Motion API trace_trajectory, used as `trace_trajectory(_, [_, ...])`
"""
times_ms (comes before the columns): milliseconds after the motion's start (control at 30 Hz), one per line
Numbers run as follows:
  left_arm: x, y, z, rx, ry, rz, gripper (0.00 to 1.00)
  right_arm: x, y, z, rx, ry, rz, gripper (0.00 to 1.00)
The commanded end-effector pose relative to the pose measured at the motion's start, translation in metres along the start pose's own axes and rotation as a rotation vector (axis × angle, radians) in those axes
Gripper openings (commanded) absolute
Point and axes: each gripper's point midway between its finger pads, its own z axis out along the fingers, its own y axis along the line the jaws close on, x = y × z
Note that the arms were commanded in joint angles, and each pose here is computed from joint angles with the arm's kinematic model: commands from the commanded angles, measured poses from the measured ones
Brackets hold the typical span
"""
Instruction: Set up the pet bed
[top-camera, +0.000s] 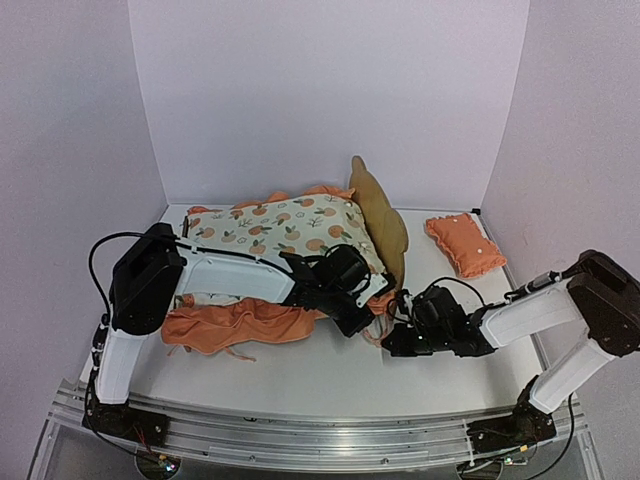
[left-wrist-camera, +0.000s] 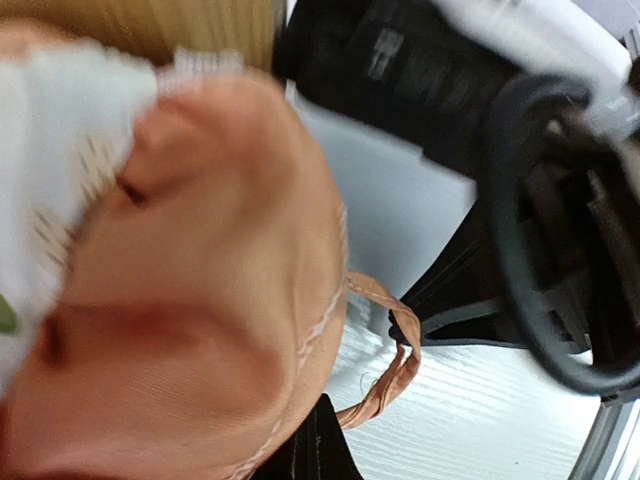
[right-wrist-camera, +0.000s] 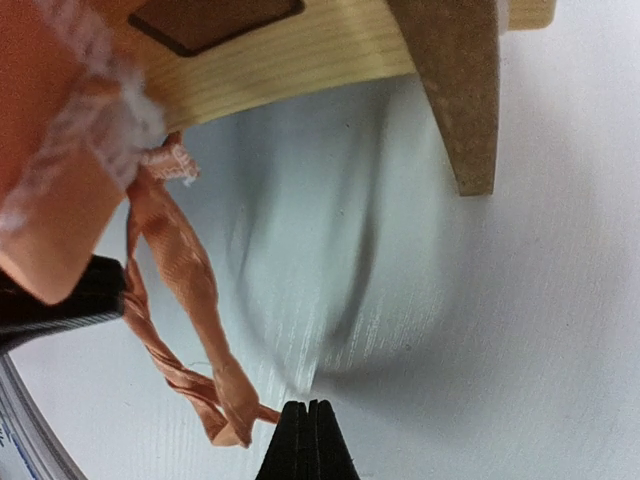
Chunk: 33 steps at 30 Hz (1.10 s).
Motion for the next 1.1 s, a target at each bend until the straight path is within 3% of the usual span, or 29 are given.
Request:
trace_trajectory(0, [-0.058,0.003,-0.046,-0.034,-0.188,0.15,0.0,-0.02,0.01,0.002,-0.013,-0.049,-0.02,0.0])
trace_trajectory(267, [-0.06,0.003,-0.089,-0.063,-0.233,0.316,0.0,-0.053,-0.023,-0.017,0.153,-0.233,0.019,0.0])
trace_trajectory(533, [-0.047,0.019,-0.097,-0.112,-0.222,0.397,0.0,-0.071,-0.071,-0.038,0.285,-0.345,0.145,0.0])
trace_trajectory(800, [-0.022,0.035,-0.104,-0.177,-0.187,0.514,0.0,-0.076,-0.102,-0.041,0.334,-0.341,0.206,0.0])
trace_trajectory(1067, [0.004,0.036,-0.115,-0.178,-0.146,0.52,0.0,-0.088,-0.109,-0.047,0.324,-0.356,0.224,0.0])
